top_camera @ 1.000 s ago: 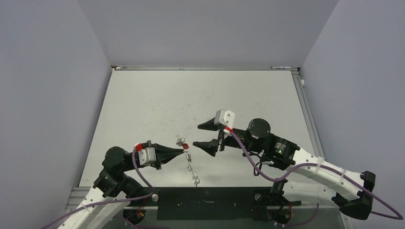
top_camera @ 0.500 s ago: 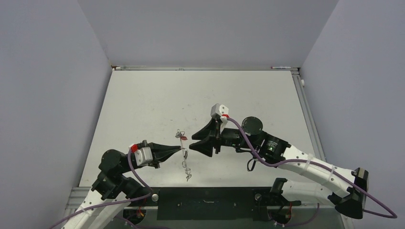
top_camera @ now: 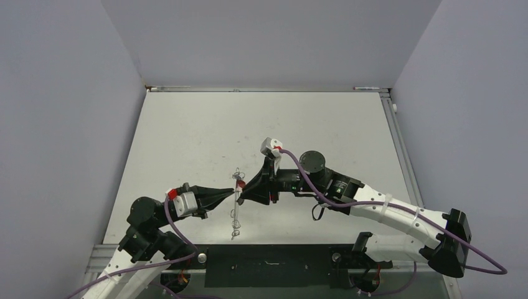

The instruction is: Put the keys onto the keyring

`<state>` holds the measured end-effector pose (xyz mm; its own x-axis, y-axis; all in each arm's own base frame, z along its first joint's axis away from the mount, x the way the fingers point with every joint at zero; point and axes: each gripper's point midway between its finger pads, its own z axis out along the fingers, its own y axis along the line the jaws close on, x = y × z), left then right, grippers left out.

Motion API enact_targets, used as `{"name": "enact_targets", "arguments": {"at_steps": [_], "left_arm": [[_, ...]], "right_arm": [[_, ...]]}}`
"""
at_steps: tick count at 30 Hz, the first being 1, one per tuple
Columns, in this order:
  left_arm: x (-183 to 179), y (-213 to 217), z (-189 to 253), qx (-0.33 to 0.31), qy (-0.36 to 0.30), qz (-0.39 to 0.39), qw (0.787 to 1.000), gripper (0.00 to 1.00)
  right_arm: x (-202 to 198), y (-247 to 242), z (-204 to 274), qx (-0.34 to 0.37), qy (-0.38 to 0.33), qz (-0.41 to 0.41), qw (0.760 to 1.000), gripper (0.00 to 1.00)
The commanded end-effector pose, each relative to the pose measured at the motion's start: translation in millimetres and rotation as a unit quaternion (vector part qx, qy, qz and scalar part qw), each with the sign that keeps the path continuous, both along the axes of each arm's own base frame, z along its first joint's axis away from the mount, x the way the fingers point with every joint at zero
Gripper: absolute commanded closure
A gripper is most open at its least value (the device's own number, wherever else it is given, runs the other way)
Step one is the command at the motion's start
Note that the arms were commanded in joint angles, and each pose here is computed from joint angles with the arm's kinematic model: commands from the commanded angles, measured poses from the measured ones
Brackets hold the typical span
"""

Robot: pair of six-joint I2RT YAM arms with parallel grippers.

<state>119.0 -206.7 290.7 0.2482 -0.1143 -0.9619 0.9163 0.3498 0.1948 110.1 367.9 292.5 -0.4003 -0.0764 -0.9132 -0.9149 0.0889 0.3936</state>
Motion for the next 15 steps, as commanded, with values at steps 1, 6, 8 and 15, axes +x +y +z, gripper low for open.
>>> {"name": "enact_targets", "arguments": {"at_steps": [1, 6, 8, 15], "left_arm": [[0.8, 5.8, 22.4, -0.026, -0.035, 0.016, 0.999, 1.0], [0.4, 6.2, 22.7, -0.027, -0.036, 0.016, 0.999, 1.0], [0.3, 6.4, 23.1, -0.027, -0.036, 0.016, 0.999, 1.0], [-1.2, 6.6, 24.6, -0.03, -0.039, 0.014, 0.999, 1.0]], "right_arm": [[-2.7, 7.0, 18.7, 0.018, -0.008, 0.009, 1.0, 0.8], [-1.5, 8.4, 17.1, 0.016, -0.009, 0.007, 1.0, 0.89], [-1.0, 8.4, 17.3, 0.017, -0.011, 0.005, 1.0, 0.93], [-1.6, 8.4, 20.6, 0.026, -0.015, 0.007, 1.0, 0.95]]}}
